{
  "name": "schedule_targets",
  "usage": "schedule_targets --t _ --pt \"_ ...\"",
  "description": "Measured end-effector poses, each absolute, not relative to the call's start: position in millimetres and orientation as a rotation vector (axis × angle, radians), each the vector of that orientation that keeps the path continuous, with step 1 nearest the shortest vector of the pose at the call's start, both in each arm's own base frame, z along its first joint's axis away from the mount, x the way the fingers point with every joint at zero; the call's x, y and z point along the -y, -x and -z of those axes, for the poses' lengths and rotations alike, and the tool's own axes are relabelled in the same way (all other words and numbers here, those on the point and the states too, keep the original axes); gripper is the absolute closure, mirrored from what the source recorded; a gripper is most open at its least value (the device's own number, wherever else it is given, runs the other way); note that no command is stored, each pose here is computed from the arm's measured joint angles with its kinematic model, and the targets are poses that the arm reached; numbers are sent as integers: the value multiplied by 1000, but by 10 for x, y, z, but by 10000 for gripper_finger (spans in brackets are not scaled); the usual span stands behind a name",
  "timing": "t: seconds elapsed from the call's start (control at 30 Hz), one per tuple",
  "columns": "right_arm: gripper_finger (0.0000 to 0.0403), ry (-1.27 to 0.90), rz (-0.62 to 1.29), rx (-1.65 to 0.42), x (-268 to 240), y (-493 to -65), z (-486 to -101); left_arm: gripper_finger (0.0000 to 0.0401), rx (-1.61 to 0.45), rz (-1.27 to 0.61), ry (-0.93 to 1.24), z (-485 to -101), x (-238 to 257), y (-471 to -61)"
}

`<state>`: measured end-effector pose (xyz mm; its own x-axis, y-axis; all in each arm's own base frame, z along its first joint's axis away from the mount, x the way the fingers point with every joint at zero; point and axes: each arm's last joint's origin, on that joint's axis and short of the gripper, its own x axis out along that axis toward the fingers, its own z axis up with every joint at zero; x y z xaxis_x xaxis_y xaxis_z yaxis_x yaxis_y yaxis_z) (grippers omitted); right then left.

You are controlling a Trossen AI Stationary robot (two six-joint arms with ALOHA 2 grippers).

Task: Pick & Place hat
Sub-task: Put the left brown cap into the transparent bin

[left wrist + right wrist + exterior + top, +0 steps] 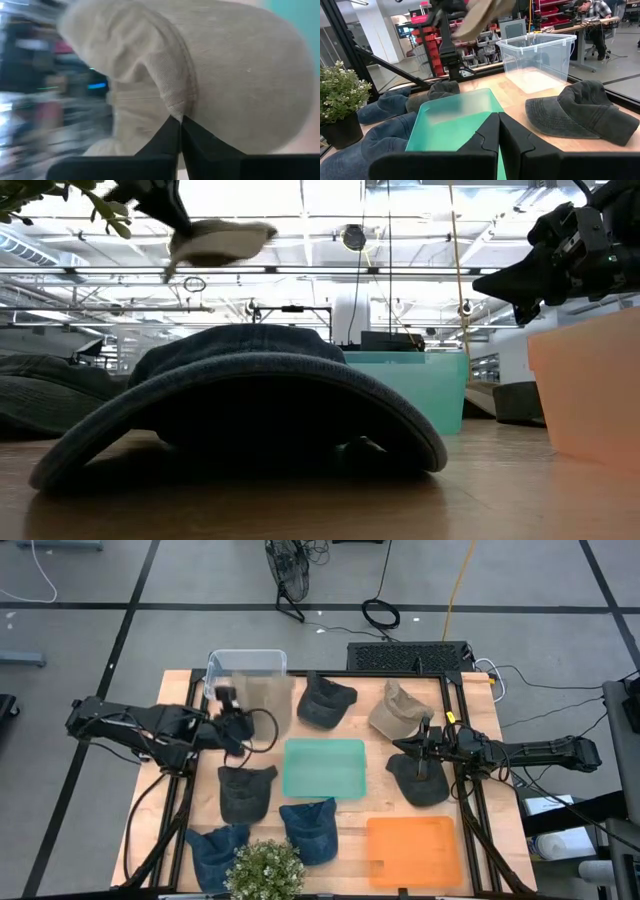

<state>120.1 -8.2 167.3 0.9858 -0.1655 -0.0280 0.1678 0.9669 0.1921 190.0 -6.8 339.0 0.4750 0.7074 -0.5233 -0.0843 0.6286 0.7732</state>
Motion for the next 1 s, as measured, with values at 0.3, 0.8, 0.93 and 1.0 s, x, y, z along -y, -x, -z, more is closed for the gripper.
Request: schedule_targets --t 0.3,0.8,0.93,1.0 --pt "403 -185 172 -12 84 -1200 -1673 394 -1080 -889 -860 -3414 -335 -1946" --pt "403 -173 166 2 82 -1200 -1687 395 -1369 -1069 -777 -3051 -1109 -2224" --pt "403 -170 166 1 82 -1200 -1687 395 -1419 -1076 -738 -2950 -1302 -2258" --pt "403 -170 165 0 82 -1200 -1686 394 -1416 -1051 -706 -2921 -1404 -2273"
